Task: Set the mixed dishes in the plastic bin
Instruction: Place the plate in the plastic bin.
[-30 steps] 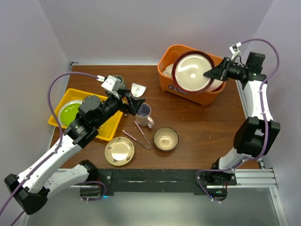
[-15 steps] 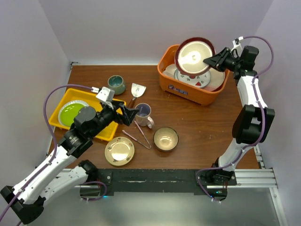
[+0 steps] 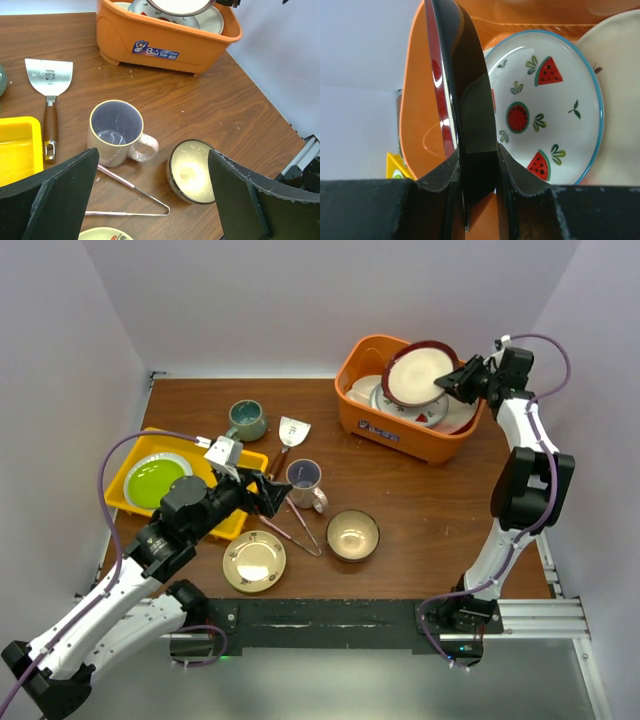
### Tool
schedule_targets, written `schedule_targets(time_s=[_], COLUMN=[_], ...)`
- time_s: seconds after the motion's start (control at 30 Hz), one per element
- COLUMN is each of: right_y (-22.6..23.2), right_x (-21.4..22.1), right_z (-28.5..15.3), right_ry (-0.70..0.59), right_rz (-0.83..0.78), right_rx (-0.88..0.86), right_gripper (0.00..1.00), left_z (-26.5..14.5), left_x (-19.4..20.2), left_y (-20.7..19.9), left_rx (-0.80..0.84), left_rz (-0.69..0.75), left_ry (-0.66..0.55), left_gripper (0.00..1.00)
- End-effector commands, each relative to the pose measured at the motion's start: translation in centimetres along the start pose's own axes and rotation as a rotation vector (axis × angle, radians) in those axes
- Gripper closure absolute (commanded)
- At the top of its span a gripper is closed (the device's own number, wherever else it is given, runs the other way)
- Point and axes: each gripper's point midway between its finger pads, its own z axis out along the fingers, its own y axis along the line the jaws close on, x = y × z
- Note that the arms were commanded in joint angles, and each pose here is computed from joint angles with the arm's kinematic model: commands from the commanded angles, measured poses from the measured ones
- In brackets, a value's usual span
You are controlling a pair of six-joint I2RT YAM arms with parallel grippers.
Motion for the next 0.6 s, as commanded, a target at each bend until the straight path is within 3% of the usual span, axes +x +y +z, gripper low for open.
schedule_targets(time_s=[0.0, 0.33, 0.57], right_y=[5.6, 2.8, 1.1], right_x=[-3.7, -1.8, -1.2], right_z=[-1.0, 1.0, 1.9], right_ry=[-0.102, -0.04, -0.018], right_rz=[-0.131, -0.126, -0.115], right_rx=[-0.117, -0.056, -0.006], right_gripper=[0.96, 0.85, 0.72], left_z=[0.0, -0.3, -0.4], left_x=[-0.2, 0.0, 0.0], left_y=[0.3, 0.4, 0.4], left_rx=[-0.016, -0.017, -0.018], left_rz=[-0.028, -0.031, -0.034], left_ry=[-0.023, -0.02, -0.022], left_gripper=[0.04, 0.04, 0.04])
